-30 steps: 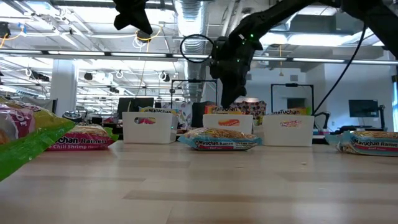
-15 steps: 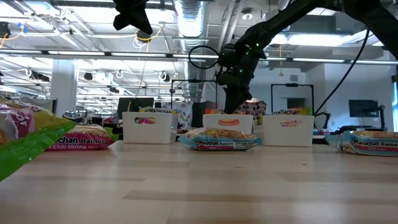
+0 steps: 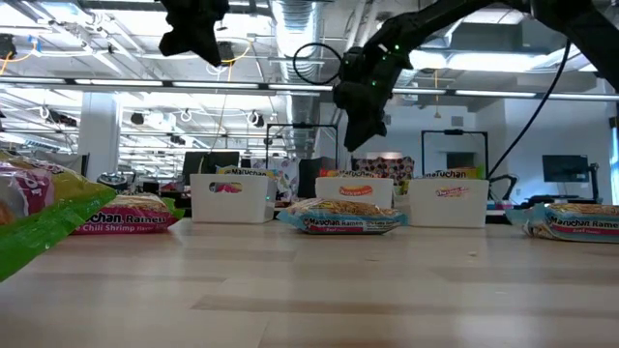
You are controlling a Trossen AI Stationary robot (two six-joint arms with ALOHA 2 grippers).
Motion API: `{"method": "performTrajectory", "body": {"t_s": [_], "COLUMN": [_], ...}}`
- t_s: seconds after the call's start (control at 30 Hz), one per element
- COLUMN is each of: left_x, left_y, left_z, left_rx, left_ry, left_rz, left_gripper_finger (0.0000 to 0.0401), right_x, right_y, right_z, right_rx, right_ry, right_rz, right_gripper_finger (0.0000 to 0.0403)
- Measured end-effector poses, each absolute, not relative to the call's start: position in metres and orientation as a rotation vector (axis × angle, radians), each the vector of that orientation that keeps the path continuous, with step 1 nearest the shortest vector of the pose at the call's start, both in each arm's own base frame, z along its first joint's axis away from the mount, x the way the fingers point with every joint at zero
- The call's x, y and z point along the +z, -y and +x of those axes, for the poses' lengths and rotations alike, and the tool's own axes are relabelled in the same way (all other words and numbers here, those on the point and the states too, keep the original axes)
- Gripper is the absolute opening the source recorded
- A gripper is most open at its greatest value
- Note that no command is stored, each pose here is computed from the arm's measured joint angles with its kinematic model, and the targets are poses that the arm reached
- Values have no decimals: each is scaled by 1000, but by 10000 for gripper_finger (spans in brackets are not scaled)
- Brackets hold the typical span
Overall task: Sort Maruchan noodles
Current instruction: Put the blue noodle pack into the left white bin
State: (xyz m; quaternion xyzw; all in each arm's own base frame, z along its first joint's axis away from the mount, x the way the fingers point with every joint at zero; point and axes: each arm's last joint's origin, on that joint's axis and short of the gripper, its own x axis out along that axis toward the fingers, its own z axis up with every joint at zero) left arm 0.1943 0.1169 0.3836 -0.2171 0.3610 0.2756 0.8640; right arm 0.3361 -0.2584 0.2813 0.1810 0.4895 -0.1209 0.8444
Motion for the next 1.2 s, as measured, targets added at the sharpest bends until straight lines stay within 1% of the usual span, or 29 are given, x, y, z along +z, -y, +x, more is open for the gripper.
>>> {"method": "performTrajectory", "body": {"t_s": [0.13, 0.27, 0.4, 0.5, 0.67, 0.8, 0.9, 1.0, 1.2], "left_x": [376, 368, 358, 353, 346, 344, 344, 344, 344], "left_y": [-114, -112, -112, -113, -109, -104, -101, -96, -86], "left_z": [192, 193, 194, 194, 197, 199, 201, 203, 208], "left_rx": [548, 500, 517, 533, 510, 464, 428, 398, 324], "left_ry": [-814, -832, -854, -859, -877, -904, -906, -913, -934], "left_rz": [-513, -588, -642, -675, -681, -667, -671, -663, -593], "left_gripper_finger": [39, 79, 122, 140, 143, 144, 144, 144, 144], "right_x": [295, 309, 323, 331, 341, 345, 354, 368, 400], "right_y": [254, 250, 245, 240, 228, 213, 199, 178, 134], "right_z": [333, 328, 322, 319, 317, 313, 313, 309, 287], "right_rx": [-192, -169, -142, -129, -99, -66, -81, -53, -78], "right_ry": [-1052, -1076, -1110, -1138, -1189, -1268, -1249, -1219, -1165], "right_rz": [377, 391, 380, 389, 407, 443, 475, 477, 511], "right_gripper_finger": [132, 132, 132, 132, 132, 132, 132, 132, 132]}}
